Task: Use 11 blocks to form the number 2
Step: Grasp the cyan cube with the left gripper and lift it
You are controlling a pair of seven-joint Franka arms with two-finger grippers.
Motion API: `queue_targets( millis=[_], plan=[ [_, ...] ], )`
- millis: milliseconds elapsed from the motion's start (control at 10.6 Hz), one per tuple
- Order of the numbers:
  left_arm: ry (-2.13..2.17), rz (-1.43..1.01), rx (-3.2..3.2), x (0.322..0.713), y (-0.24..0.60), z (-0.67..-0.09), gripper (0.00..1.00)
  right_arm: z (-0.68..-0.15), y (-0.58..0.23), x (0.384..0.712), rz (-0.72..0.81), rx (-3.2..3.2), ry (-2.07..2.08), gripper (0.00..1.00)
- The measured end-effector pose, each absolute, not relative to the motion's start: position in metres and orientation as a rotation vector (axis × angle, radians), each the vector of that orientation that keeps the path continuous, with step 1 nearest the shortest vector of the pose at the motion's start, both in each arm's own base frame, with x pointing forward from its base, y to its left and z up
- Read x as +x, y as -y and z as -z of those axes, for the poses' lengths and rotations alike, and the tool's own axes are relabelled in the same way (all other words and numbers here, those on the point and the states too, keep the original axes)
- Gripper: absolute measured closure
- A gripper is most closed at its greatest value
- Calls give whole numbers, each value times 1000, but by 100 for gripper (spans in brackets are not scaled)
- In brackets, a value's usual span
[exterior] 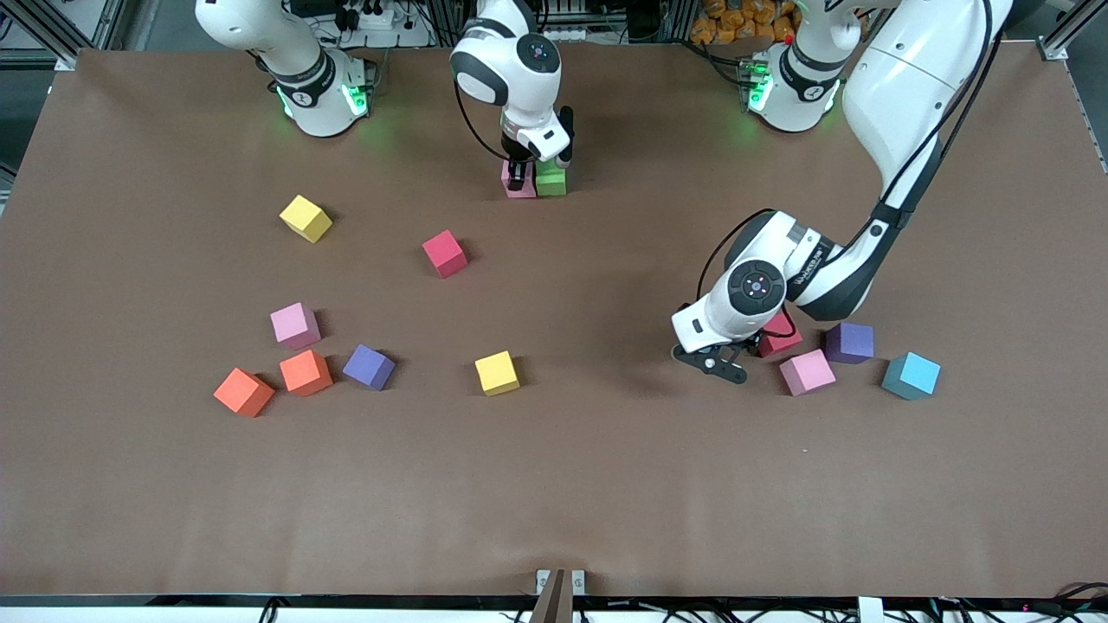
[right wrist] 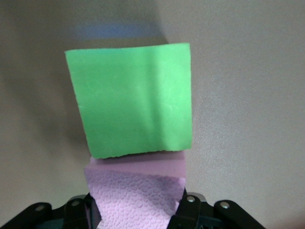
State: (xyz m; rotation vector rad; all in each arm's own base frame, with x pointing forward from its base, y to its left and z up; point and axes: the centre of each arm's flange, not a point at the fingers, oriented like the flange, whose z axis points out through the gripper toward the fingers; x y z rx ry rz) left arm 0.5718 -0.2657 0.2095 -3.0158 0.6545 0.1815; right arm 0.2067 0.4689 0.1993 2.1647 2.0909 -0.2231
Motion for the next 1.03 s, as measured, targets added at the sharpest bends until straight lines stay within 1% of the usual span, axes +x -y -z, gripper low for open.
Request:
queue_targets(
  millis=[94,188,282,376,470,658,846,1034],
  plan=[
    [-650,-180,-3021,572,266,-207,8,-197,-469,206,217,2168,-2088,32],
    [-638,-180,-3026,572,266,-205,23,-192,-470,203,212,2167,-2084,19],
    [-606,-179,-3032,572,267,-204,33,-186,-470,201,218,2162,-2080,8],
    [-541,-174,-3043,572,267,-205,41,-183,-471,200,219,2159,-2078,0],
    [-461,-168,-3055,572,268,-206,41,-182,-471,200,217,2161,-2077,0],
    [-338,-139,-3080,577,271,-215,44,-185,-473,203,207,2166,-2076,0],
    [-226,-142,-3125,581,273,-240,44,-191,-474,208,202,2175,-2070,0],
    [-125,-163,-3139,585,262,-273,44,-205,-472,219,202,2192,-2056,0]
  ],
)
